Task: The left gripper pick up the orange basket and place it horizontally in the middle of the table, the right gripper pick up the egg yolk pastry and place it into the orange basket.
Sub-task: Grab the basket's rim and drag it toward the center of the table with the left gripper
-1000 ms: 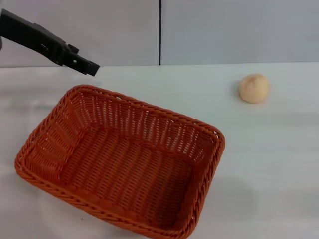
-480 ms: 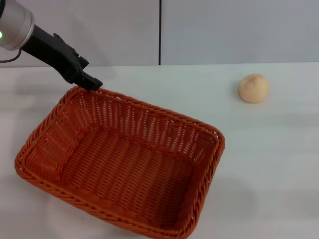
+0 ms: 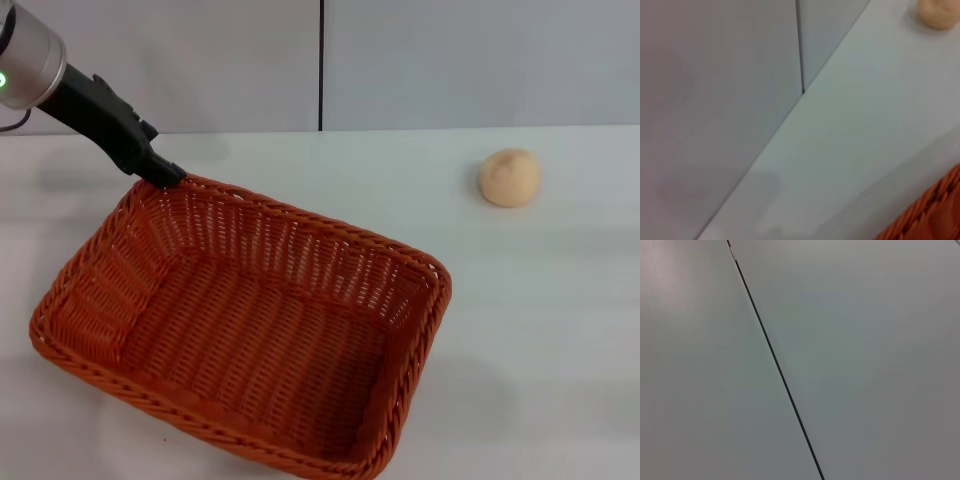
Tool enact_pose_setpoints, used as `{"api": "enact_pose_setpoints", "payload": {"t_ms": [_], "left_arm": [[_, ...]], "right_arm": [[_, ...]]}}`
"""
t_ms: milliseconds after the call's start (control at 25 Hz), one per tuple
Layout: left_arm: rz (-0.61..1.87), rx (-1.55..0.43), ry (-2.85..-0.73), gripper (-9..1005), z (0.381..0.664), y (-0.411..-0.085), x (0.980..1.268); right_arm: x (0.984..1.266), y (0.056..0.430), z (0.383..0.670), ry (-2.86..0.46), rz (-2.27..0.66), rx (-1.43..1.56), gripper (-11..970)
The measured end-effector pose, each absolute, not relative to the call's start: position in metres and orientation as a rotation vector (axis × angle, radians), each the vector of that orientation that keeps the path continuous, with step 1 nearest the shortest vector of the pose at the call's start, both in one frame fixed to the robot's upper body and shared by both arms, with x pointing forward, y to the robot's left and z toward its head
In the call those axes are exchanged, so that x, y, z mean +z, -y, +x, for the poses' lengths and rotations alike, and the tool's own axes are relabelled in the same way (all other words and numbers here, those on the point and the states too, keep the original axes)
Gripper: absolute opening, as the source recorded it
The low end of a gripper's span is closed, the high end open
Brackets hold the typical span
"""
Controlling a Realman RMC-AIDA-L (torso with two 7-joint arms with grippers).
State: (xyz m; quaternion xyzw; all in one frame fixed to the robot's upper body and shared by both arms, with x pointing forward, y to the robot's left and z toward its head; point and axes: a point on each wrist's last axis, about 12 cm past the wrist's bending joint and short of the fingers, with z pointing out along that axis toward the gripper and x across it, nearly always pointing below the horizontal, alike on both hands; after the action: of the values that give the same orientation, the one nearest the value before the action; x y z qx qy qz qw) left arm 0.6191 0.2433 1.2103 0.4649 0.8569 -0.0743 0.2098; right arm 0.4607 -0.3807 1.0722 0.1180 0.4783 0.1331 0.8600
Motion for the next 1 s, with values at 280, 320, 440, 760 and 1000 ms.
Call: {"api": "enact_pose_setpoints", "payload": {"t_ms": [280,320,440,760,1000], "left_arm": [[1.285,-0.217,-2.43,623,0.618,-0.245,1.202],[1.283,-0.214,-2.442,617,0.618,-0.246,1.199],[1.274,-0.198,-2.464,601,0.619,-0.248,1.194],[1.263,-0.171,-2.512,556,0.621,-0.247,1.184],[1.238,-0.175,-2.537,522,0.621,-0.246,1.184]], "right_arm": [[1.072,0.38,0.462,-1.008,0.262,0.297,616],[1.072,0.38,0.463,-1.008,0.264,0.3,616],[1.071,0.381,0.463,-1.016,0.268,0.301,615],[1.069,0.381,0.463,-1.034,0.272,0.3,615],[1.068,0.381,0.462,-1.038,0.275,0.298,614]]}}
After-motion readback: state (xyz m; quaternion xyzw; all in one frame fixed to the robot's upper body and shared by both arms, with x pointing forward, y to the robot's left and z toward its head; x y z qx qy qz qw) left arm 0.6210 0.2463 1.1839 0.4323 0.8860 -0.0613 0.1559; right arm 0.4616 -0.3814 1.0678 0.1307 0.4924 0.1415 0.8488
